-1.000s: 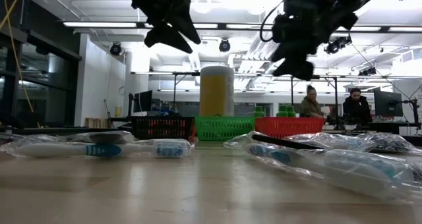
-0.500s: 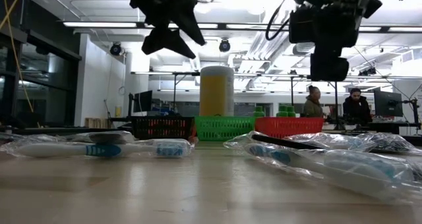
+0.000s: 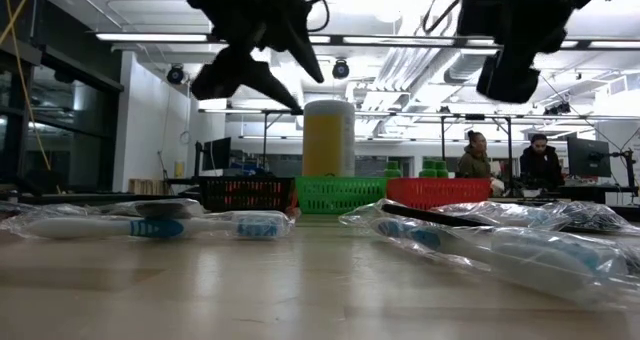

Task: Pick & Place Travel size toiletries
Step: Put the black comb into the green bin

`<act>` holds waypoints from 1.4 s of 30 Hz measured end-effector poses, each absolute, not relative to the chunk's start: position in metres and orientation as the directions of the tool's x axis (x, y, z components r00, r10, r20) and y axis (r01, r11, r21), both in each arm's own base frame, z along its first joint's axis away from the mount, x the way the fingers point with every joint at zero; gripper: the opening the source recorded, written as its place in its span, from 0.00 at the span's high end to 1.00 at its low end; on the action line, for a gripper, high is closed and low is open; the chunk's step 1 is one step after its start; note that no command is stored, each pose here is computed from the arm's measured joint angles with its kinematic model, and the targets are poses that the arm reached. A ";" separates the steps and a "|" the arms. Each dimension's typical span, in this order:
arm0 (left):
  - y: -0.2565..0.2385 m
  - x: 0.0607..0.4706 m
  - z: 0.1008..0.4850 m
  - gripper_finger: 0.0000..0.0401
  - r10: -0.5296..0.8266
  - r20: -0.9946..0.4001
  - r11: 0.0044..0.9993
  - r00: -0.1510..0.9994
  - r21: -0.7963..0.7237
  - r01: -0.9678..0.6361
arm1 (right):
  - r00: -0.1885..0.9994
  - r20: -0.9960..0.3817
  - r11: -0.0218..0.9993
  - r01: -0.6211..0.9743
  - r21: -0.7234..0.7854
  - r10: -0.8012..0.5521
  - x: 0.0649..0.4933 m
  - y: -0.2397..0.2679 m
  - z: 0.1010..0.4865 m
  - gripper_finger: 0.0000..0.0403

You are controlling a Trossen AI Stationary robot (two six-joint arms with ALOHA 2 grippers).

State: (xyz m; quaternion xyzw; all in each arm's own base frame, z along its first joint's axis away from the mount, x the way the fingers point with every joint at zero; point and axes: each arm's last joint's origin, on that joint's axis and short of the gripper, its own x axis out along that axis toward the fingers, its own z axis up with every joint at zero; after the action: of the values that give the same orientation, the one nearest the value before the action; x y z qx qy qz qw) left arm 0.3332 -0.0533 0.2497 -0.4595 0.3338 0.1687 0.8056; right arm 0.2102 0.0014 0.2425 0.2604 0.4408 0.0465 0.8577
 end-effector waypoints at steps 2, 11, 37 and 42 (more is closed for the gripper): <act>-0.062 0.333 0.247 0.57 -0.021 -0.698 0.490 0.716 -0.631 -0.601 | 0.615 -0.729 0.871 0.133 0.473 0.301 0.202 0.002 0.248 0.57; -0.085 0.330 0.243 0.57 0.095 -0.676 0.435 0.731 -0.633 -0.641 | 0.643 -0.727 0.902 0.129 0.412 0.240 0.173 0.001 0.264 0.57; -0.092 0.348 0.220 0.57 0.108 -0.663 0.412 0.741 -0.648 -0.640 | 0.621 -0.746 0.883 0.178 0.434 0.241 0.163 0.001 0.265 0.57; -0.092 0.349 0.222 0.57 0.100 -0.650 0.405 0.754 -0.665 -0.627 | 0.626 -0.742 0.884 0.176 0.433 0.239 0.164 0.001 0.265 0.57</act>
State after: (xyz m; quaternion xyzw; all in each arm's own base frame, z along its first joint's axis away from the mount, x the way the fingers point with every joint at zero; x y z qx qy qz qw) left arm 0.3488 -0.0924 0.2216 -0.4954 0.2663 0.2287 0.7946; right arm 0.1636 0.0012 0.2653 0.2403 0.4318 0.0181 0.8692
